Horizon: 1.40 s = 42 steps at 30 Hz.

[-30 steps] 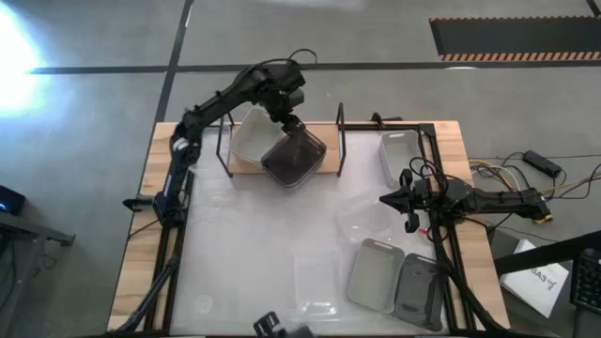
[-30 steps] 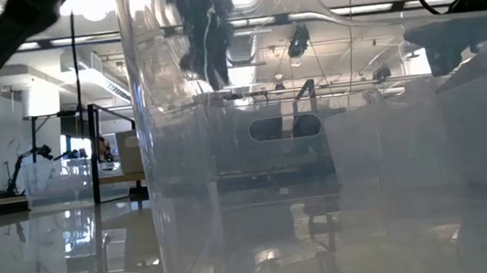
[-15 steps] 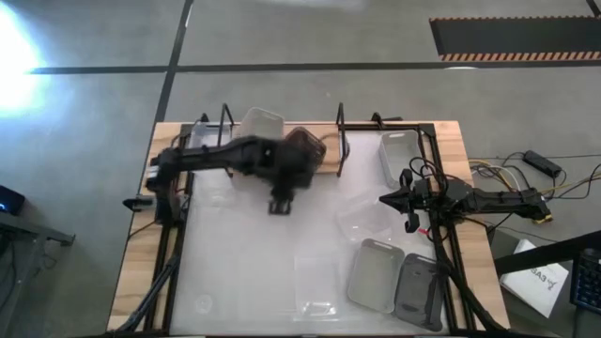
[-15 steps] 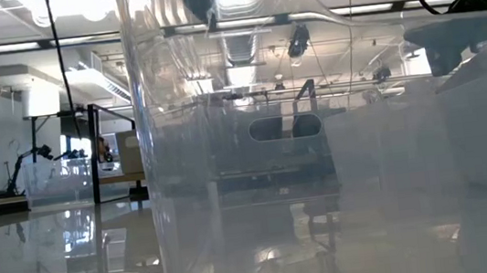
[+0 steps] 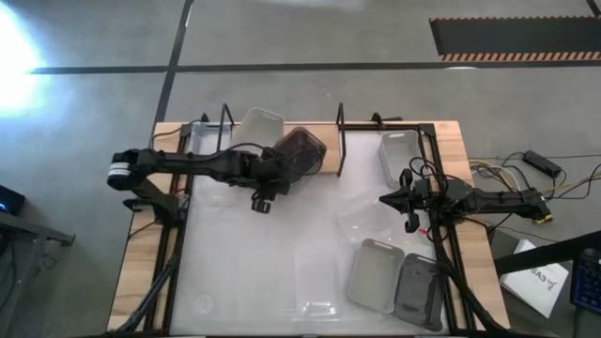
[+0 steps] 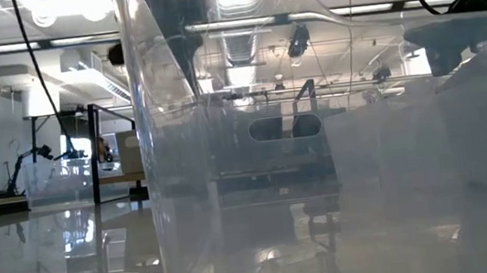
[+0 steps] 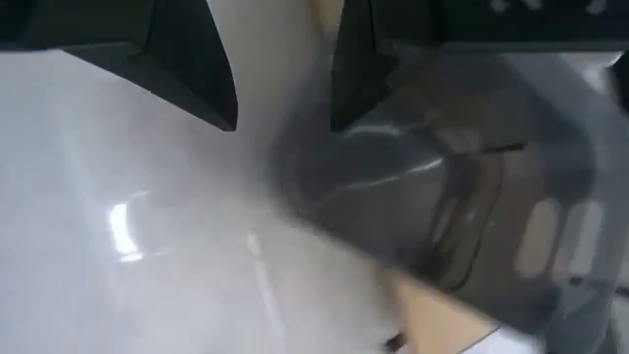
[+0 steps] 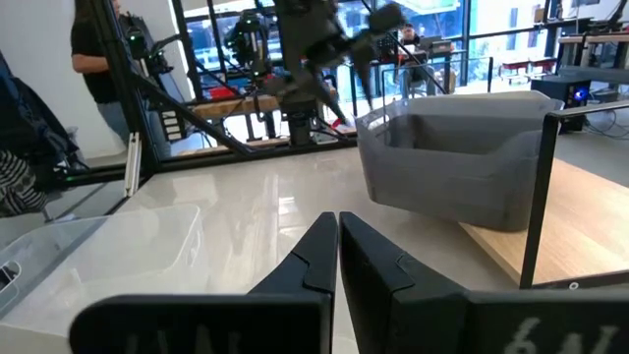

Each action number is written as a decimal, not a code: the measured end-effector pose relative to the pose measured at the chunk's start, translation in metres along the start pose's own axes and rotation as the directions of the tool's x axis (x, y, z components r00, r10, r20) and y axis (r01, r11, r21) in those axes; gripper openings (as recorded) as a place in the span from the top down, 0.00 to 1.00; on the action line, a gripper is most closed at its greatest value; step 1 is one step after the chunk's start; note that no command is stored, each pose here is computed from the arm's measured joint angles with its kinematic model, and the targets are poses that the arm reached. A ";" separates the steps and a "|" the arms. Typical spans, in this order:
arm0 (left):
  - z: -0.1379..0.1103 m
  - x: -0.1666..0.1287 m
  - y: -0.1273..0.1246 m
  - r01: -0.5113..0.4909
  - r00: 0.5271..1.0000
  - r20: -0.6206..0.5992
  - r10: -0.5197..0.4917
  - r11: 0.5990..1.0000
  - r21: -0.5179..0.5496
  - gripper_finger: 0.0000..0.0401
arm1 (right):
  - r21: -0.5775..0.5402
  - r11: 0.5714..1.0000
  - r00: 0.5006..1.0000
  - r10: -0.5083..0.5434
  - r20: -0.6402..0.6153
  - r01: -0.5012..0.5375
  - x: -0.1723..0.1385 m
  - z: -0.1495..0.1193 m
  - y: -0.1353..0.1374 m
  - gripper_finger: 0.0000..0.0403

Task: Stack baskets on shelf by color
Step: Stack the left black bin on top of the black bin on the shelf

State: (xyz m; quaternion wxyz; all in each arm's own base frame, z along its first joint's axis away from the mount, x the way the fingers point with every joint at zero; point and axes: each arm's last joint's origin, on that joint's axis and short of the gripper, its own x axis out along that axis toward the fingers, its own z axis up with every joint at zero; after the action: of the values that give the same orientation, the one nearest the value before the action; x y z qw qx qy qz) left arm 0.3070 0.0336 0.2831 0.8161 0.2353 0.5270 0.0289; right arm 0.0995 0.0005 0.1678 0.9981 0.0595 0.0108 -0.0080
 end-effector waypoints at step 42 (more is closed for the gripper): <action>0.086 0.096 0.121 0.037 0.965 0.262 0.019 0.978 -0.208 1.00 | 0.000 1.000 1.000 0.000 0.001 0.000 0.000 0.000 0.000 0.98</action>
State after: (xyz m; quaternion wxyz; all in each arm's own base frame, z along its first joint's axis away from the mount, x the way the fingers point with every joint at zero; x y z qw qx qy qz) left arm 0.4490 0.1390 0.2807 0.8992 0.1467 0.4094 0.0493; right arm 0.0994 0.0004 0.1678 0.9981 0.0595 0.0103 -0.0080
